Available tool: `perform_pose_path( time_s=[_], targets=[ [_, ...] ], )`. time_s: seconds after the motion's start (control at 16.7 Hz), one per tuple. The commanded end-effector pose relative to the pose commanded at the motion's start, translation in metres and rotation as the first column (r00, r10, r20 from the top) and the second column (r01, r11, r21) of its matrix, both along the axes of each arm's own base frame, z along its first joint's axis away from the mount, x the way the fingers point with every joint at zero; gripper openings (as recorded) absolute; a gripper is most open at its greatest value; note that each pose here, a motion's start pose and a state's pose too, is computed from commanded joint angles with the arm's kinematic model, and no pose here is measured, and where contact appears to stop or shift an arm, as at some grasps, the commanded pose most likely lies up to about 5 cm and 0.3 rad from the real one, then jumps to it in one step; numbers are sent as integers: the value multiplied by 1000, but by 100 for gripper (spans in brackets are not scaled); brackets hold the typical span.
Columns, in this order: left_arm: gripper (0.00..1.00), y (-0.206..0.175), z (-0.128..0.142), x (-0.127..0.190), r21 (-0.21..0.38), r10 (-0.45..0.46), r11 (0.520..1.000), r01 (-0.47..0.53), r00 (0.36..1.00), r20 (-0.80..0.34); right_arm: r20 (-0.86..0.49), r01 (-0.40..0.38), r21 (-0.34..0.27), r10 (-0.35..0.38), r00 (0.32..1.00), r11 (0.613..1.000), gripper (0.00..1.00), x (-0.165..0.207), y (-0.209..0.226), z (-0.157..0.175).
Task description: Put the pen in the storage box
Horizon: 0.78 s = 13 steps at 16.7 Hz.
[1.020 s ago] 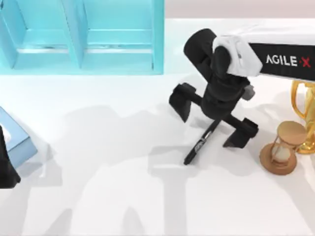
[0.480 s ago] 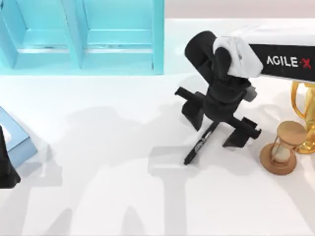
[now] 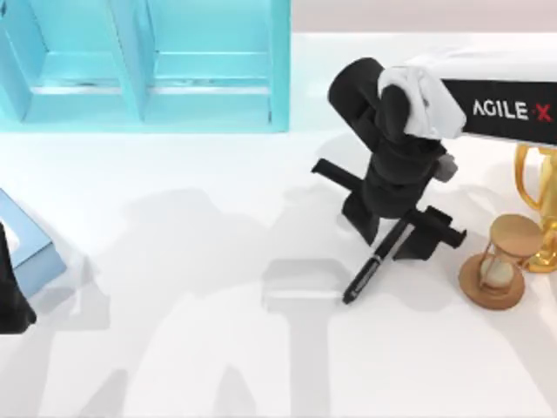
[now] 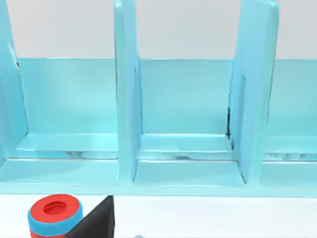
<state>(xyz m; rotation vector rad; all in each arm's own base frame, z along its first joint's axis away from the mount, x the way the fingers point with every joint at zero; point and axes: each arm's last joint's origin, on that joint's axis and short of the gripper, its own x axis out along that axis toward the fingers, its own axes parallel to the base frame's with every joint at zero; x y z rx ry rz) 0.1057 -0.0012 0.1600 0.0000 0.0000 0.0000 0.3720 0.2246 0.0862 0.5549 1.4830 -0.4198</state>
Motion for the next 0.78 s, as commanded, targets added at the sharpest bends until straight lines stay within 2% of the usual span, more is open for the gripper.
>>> perform_pose_path(
  time_s=[0.18, 0.24, 0.42, 0.78],
  targets=[
    [100, 0, 0, 0, 0, 0, 1000, 0, 1000, 0, 0, 0, 0, 0, 1000, 1000, 0, 0, 0, 0],
    [100, 0, 0, 0, 0, 0, 1000, 0, 1000, 0, 8, -28, -31, 29, 1000, 999, 0, -6, -7, 30],
    [100, 0, 0, 0, 0, 0, 1000, 0, 1000, 0, 12, -23, -29, 23, 1000, 999, 0, -4, -6, 42],
    [100, 0, 0, 0, 0, 0, 1000, 0, 1000, 0, -1, -27, -35, 27, 1000, 999, 0, -4, -5, 109]
  ],
)
